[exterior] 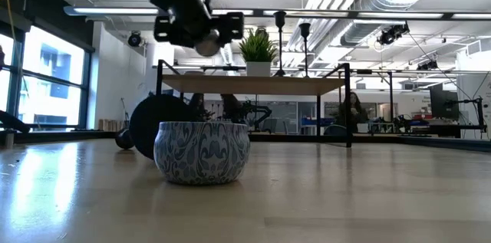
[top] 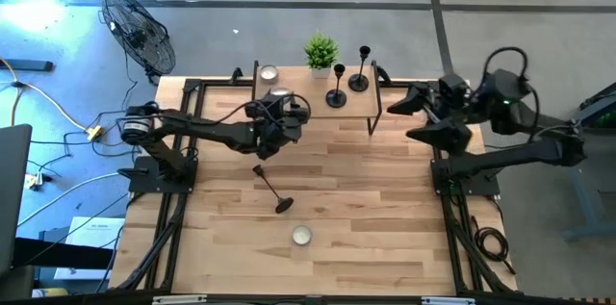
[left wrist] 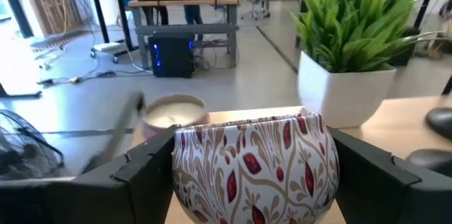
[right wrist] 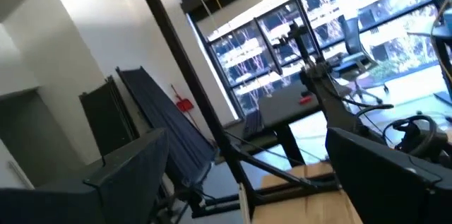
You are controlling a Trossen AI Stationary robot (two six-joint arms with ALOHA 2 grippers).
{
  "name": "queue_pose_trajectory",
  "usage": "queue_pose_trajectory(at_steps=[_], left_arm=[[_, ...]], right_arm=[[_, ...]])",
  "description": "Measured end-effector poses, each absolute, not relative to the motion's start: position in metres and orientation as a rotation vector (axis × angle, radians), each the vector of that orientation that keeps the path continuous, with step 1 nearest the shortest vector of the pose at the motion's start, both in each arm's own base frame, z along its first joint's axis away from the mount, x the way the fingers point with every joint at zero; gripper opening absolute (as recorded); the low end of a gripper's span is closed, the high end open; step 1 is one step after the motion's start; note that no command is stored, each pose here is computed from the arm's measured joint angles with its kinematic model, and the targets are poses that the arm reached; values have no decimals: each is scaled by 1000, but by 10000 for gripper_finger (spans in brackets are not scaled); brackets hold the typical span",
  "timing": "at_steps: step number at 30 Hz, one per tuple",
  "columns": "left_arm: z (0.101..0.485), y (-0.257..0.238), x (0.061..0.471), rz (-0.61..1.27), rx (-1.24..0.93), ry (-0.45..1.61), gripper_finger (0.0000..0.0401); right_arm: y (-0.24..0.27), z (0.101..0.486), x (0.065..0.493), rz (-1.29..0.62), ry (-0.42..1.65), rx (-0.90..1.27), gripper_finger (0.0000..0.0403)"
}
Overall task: Pick & Place candle stick holders
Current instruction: Put the white red scented candle on the shelf
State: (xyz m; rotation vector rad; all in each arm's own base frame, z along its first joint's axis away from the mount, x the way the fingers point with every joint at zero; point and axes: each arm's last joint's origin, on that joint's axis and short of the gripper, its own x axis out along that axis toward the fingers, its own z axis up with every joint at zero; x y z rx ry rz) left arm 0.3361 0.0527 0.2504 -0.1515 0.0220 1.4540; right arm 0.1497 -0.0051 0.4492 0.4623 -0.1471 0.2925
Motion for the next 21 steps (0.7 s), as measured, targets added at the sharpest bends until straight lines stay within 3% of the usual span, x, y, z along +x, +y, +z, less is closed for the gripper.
queue_pose_trajectory(at_steps=[21], left_arm=[[206, 94, 362, 1493, -114, 65, 298]], right_arm=[[-25, 444, 167, 292, -113, 521, 375]])
